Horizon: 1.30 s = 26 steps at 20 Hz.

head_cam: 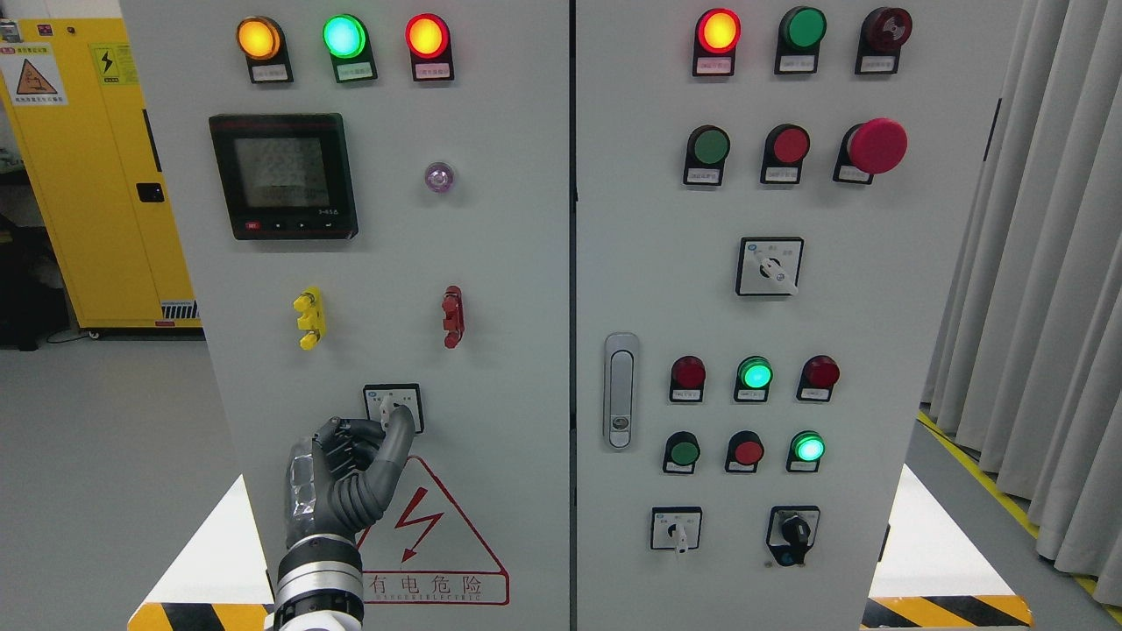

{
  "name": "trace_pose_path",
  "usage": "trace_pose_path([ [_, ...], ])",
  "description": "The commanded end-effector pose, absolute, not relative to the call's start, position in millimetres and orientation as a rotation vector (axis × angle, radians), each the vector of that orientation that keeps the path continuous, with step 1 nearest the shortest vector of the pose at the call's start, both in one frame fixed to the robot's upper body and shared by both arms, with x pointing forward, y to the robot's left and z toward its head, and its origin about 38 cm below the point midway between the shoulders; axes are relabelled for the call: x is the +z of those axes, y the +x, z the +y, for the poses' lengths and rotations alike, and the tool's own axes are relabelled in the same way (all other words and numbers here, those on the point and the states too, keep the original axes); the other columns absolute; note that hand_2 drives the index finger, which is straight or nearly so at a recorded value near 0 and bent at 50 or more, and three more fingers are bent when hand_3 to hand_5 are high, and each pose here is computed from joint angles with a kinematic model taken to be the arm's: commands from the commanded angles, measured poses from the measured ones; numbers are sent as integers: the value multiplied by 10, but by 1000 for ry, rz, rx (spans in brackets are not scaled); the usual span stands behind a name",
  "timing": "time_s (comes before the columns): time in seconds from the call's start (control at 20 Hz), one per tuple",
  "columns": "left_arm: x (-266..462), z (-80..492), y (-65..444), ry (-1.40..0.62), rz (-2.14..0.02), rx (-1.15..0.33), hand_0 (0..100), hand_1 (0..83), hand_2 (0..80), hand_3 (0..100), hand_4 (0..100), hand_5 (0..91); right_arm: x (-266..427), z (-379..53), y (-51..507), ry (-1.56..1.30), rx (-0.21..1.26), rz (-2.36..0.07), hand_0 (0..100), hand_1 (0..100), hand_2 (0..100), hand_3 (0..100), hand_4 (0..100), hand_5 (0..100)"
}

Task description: Turn on light switch 1

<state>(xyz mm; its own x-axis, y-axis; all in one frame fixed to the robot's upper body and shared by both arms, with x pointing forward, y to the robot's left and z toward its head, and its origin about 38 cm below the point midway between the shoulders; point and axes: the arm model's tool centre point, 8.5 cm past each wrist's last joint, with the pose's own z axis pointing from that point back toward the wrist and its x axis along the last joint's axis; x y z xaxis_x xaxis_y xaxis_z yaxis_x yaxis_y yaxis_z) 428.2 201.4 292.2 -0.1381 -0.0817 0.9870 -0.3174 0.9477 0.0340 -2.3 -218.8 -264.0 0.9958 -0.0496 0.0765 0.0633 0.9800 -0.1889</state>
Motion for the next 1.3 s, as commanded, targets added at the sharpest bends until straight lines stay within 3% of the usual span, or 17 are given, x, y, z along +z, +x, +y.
trace_pose_path([
  [0.0, 2928, 2010, 4285, 301, -1713, 208, 268, 578, 574, 893, 899, 878, -2640, -2187, -22, -192, -57, -72, 0, 500, 40, 0, 0, 0],
  [0.6, 2917, 2001, 4291, 298, -1708, 205, 452, 570, 571, 892, 893, 876, -2640, -2187, -22, -192, -57, -72, 0, 500, 40, 0, 0, 0],
  [1.25, 2913, 1996, 4294, 297, -1707, 203, 510, 558, 565, 892, 893, 877, -2640, -2187, -22, -192, -57, -72, 0, 500, 40, 0, 0, 0],
])
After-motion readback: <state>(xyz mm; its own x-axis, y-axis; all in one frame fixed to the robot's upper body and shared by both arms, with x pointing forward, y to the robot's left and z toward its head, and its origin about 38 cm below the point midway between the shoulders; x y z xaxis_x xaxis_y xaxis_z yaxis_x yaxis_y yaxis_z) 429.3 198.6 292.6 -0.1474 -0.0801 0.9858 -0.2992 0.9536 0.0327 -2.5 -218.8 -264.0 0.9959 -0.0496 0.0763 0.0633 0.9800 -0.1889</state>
